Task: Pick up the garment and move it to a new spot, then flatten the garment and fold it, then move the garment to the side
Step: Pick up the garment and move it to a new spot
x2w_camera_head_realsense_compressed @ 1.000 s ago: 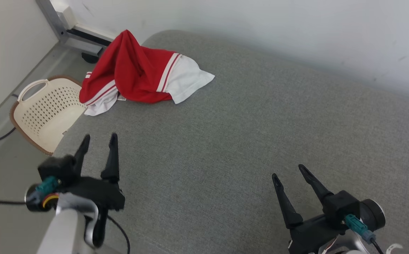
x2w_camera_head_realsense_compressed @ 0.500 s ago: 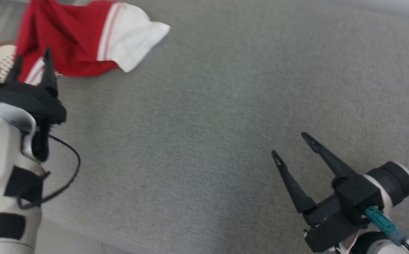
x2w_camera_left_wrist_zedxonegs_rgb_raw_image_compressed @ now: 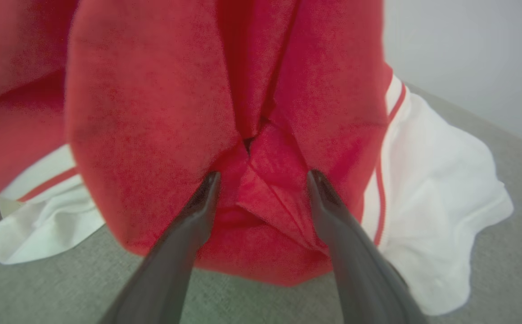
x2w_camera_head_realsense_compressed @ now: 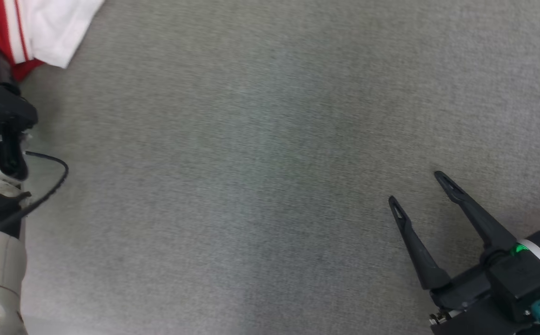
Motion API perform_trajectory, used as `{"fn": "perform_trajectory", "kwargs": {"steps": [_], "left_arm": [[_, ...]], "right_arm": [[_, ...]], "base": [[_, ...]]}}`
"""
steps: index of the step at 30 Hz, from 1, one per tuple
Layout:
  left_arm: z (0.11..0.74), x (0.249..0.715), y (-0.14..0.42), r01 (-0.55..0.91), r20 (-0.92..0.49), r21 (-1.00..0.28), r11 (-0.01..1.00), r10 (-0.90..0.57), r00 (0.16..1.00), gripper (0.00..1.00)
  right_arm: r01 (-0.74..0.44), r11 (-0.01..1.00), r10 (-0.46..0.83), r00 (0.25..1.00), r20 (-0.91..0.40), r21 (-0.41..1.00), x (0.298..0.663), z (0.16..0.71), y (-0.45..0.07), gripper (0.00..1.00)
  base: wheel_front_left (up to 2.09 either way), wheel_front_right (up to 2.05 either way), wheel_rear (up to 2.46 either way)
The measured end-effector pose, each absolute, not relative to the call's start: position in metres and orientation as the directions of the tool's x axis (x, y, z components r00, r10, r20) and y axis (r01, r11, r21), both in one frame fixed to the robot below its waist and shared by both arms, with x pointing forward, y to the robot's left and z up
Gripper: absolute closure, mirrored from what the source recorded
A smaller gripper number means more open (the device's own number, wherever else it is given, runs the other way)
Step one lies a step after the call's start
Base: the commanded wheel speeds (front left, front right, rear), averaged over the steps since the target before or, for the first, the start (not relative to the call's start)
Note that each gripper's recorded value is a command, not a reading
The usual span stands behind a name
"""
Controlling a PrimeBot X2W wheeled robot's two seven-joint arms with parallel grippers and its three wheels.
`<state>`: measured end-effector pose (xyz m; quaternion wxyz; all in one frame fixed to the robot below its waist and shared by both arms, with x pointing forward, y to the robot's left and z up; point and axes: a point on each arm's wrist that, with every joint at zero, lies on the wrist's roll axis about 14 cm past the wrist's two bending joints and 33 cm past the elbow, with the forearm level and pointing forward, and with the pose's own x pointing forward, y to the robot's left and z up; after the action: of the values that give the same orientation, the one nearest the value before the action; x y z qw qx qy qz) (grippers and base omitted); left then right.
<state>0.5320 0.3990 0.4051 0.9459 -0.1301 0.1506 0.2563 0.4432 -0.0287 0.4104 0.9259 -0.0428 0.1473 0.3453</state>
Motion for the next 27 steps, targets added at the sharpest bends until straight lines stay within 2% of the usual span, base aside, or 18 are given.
{"fn": "perform_trajectory", "kwargs": {"steps": [2,3,5,13,16,27], "left_arm": [[0.397,0.537,0.398,-0.538,-0.349,-0.169,0.825,0.460,0.816,0.00],[0.392,0.539,0.398,-0.545,-0.356,-0.175,0.820,0.463,0.812,0.29],[0.381,0.543,0.394,-0.546,-0.376,-0.171,0.820,0.458,0.806,1.00],[0.375,0.548,0.387,-0.525,-0.367,-0.152,0.838,0.445,0.817,1.00],[0.387,0.548,0.388,-0.502,-0.347,-0.147,0.852,0.431,0.833,1.00],[0.512,0.554,0.417,-0.421,-0.139,-0.070,0.904,0.409,0.902,1.00]], "right_arm": [[-0.637,0.771,0.607,0.725,-0.327,0.018,0.441,0.404,-0.038,0.00],[-0.632,0.775,0.600,0.726,-0.336,0.019,0.440,0.401,-0.041,0.00],[-0.621,0.784,0.587,0.731,-0.348,0.017,0.440,0.397,-0.047,0.00],[-0.627,0.778,0.595,0.721,-0.356,0.032,0.436,0.392,-0.045,0.00],[-0.633,0.773,0.611,0.724,-0.319,0.042,0.438,0.401,-0.038,0.00],[-0.639,0.764,0.644,0.752,-0.143,0.086,0.434,0.449,-0.009,0.00]], "base": [[0.00,0.00,0.00],[0.00,0.00,0.00],[0.00,0.00,0.00],[0.00,0.00,0.00],[0.00,0.00,0.00],[0.00,0.00,0.00]]}}
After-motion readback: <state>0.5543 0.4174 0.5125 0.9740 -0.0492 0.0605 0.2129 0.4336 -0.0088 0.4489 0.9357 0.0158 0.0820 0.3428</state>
